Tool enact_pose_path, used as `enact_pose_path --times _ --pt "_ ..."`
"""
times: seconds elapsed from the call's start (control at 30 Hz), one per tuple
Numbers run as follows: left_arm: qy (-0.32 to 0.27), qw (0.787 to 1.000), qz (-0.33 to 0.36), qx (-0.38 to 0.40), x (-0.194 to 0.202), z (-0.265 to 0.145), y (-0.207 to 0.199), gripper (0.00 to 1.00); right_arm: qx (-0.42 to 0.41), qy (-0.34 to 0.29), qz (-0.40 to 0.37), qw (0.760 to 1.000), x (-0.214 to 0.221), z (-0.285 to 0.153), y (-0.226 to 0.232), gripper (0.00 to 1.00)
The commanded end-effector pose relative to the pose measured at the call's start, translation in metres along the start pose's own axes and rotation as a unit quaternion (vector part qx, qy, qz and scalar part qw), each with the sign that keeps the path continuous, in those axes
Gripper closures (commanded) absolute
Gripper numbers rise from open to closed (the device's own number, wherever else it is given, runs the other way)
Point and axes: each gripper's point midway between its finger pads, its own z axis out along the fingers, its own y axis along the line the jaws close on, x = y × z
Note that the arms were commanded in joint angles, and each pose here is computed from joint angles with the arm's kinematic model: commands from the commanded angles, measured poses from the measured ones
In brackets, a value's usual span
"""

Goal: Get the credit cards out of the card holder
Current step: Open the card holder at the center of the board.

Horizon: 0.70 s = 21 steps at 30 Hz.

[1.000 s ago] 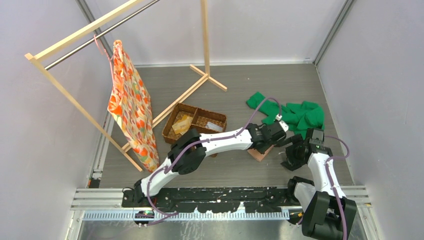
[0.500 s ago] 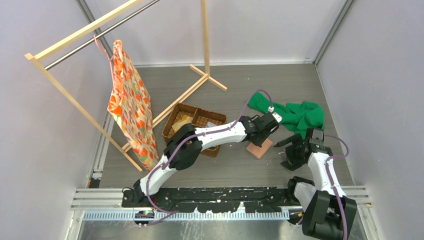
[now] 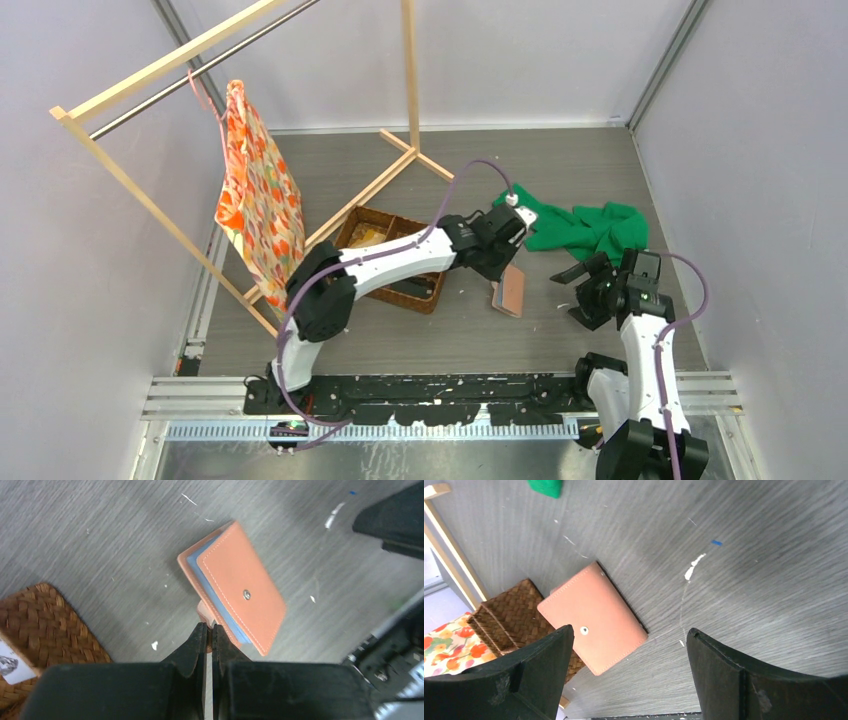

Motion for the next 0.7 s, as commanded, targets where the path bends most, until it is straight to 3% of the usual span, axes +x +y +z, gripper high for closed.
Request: enact_pose_path --times 0.0,0.13,0.33,0.67 --pt "-0.056 0.993 -0.054 0.094 -0.033 -0.05 -0.014 0.99 -0.01 -0.02 -0.028 0.999 -0.009 -0.018 0.013 0.13" --pt "-0.07 0.987 -0.056 0.132 -0.041 -0.068 -0.025 0.99 -0.024 -0.009 -0.031 0.999 -0.005 -0.017 0.017 0.13" --pt "-0.057 0.984 -0.066 0.158 -0.036 -0.06 -0.032 0.99 -0.033 0.006 -0.019 0.999 0.004 -0.014 0.015 0.11" --pt "-0.053 0.984 -0.087 0.143 -0.03 -0.056 -0.016 0.99 -0.052 0.029 -0.007 0.998 0.021 -0.01 0.014 0.11"
